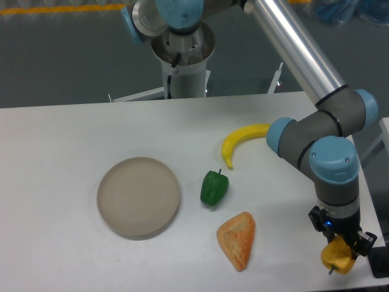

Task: Place the yellow pepper on the plate
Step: 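Lift the held yellow pepper up with the gripper, then carry the yellow pepper over the green pepper toward the beige plate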

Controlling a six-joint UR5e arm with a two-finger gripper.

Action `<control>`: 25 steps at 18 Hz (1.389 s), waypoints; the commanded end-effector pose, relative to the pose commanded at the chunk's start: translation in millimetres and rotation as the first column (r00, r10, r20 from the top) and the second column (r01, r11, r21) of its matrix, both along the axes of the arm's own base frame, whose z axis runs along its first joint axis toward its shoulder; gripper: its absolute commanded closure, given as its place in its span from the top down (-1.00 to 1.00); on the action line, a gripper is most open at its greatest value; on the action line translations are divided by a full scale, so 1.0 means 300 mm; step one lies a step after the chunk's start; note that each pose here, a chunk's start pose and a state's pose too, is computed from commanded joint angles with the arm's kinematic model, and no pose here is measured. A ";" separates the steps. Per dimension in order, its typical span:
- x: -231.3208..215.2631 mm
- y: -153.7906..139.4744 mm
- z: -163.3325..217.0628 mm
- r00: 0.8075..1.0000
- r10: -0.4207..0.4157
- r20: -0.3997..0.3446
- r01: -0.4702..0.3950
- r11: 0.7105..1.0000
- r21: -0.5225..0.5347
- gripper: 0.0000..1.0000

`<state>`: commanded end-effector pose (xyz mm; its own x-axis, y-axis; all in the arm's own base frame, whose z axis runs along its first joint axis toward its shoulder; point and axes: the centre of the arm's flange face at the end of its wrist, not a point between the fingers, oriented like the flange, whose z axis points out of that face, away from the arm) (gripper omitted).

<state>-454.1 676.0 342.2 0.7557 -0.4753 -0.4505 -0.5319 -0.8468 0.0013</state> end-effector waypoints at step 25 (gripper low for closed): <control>0.803 -0.333 0.299 0.863 0.332 0.381 -0.372 0.928 0.033 -0.19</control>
<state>-213.3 576.0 432.0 0.9831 -0.1132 -0.1438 -0.1444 -0.9624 -0.2300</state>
